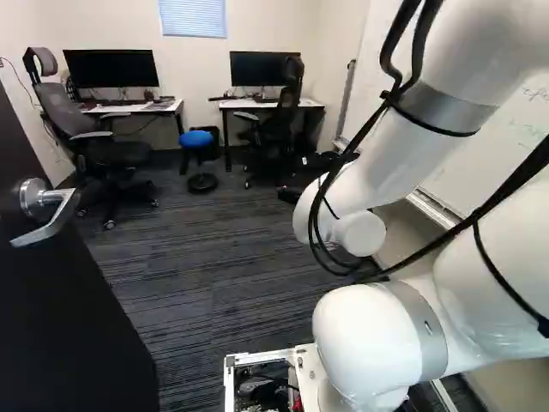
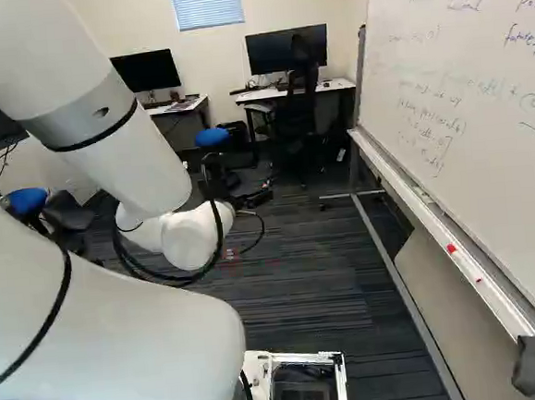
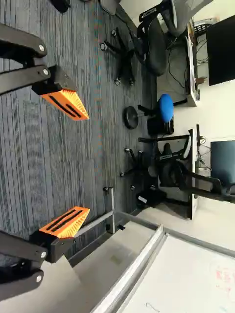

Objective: Open the door and move inside

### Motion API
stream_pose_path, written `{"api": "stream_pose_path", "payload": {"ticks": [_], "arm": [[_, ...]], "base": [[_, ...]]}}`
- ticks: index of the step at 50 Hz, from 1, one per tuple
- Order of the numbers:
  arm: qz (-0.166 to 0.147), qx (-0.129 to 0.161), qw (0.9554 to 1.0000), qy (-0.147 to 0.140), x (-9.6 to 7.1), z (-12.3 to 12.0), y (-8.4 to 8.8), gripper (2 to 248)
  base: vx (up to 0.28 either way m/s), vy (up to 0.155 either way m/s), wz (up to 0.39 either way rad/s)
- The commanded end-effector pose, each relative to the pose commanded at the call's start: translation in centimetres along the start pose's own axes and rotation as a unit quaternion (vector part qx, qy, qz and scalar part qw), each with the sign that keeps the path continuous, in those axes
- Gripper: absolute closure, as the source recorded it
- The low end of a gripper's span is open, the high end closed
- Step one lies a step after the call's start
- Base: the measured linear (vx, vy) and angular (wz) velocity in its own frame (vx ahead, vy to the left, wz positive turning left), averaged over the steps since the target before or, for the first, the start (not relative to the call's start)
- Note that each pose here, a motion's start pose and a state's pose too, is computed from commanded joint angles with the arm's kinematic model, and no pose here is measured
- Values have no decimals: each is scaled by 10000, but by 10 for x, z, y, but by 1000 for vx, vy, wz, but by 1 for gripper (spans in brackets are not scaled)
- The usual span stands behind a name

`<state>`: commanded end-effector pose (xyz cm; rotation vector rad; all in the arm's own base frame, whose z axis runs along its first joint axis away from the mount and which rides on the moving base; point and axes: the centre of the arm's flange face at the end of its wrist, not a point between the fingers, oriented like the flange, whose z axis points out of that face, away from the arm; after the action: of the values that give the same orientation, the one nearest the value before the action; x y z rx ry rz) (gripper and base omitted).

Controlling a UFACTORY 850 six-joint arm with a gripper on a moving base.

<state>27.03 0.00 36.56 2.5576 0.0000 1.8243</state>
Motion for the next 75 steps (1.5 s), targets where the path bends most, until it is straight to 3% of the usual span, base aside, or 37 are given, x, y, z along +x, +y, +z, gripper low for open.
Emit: {"api": "stream_pose_path", "payload": {"ticks": [75], "arm": [[0,0,10000,0,0,0,0,3]], "base": [[254,24,89]]}}
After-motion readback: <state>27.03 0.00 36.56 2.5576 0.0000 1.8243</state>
